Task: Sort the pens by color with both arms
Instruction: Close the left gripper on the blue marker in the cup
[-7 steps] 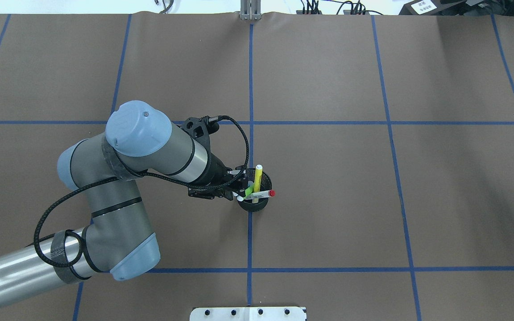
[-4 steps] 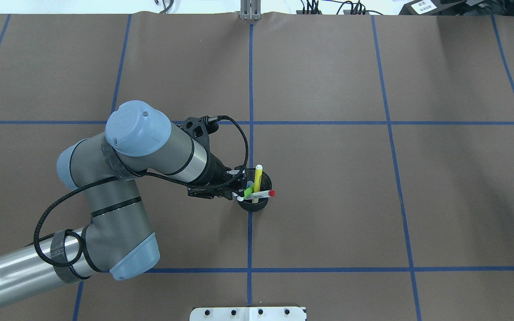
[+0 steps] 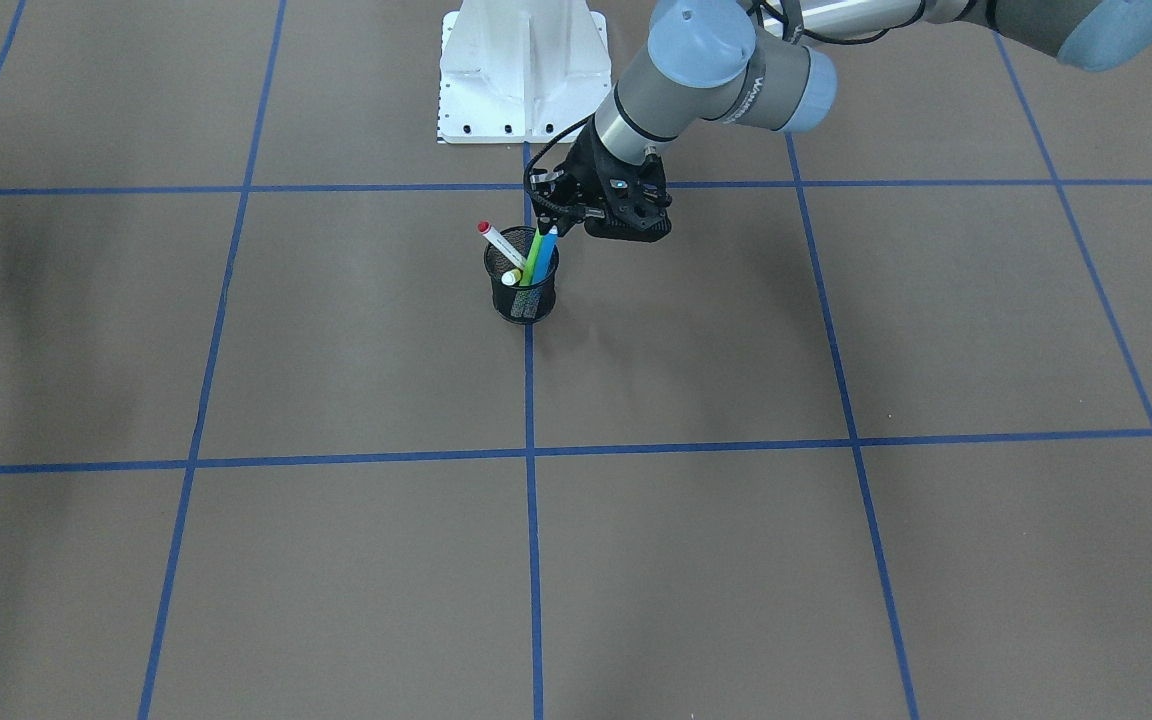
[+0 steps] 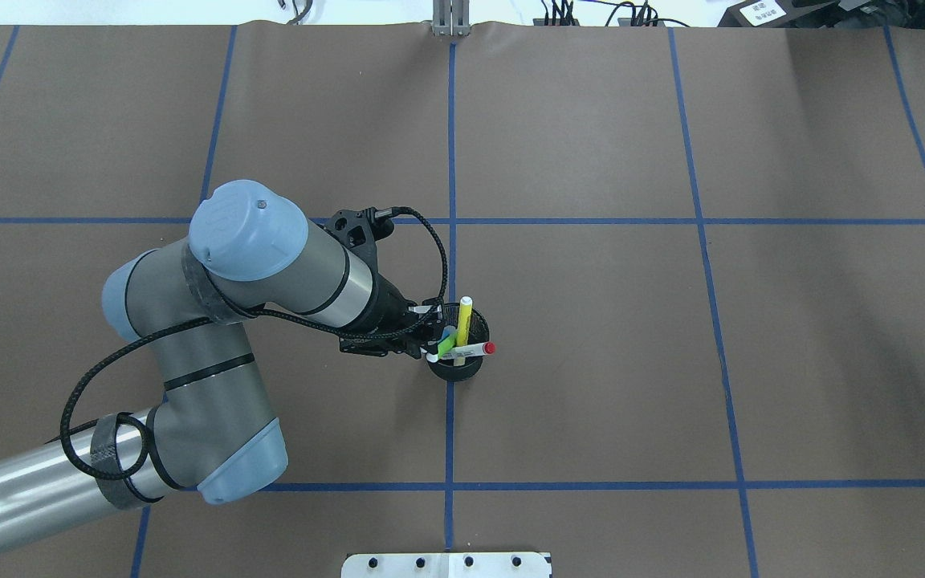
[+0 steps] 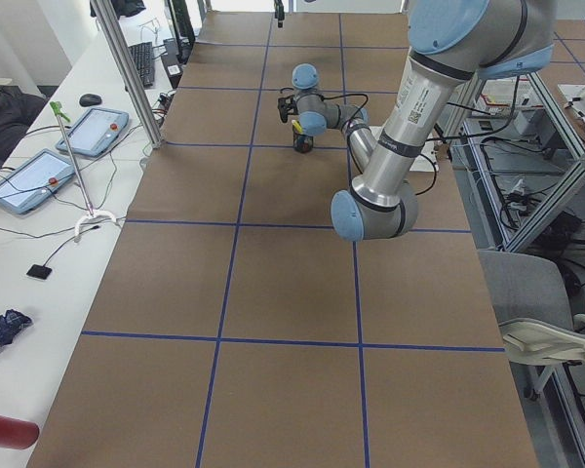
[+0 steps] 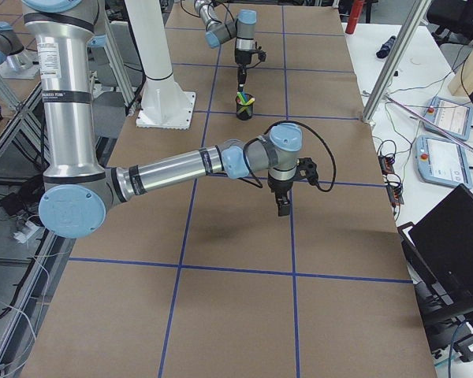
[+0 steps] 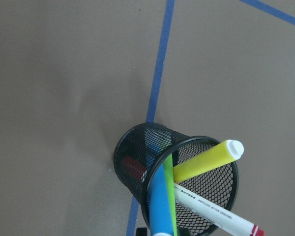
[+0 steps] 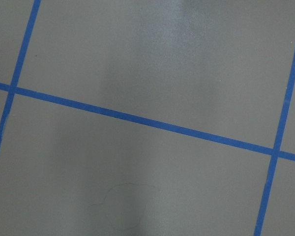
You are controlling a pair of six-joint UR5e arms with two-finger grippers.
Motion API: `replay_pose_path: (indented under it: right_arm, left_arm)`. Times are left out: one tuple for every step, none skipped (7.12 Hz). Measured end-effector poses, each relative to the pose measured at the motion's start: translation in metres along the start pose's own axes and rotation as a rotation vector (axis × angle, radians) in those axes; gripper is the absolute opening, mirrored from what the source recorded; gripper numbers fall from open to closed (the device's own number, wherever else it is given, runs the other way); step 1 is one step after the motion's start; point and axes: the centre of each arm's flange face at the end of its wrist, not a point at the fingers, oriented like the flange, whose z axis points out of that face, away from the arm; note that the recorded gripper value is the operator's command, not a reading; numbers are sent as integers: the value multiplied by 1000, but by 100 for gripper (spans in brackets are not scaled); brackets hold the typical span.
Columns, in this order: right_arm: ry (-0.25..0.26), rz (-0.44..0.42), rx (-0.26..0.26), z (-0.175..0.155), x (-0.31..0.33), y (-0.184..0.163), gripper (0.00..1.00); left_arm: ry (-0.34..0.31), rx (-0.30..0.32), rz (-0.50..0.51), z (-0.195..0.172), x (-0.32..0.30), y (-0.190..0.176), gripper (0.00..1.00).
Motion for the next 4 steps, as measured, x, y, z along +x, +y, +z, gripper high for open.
replay_pose_path:
  right_arm:
    - [0, 0, 0, 0, 0, 0, 100]
    - [0, 0, 0, 0, 0, 0, 100]
    - [0, 0, 0, 0, 0, 0, 100]
    - [0, 0, 0, 0, 0, 0, 100]
  left_arm:
    - [1, 0, 0, 0, 0, 0, 15]
    - [1, 0, 1, -1, 0, 0, 9]
    - [3, 2, 1, -2, 1, -1, 6]
    - [4, 5, 0, -4, 1, -1, 0]
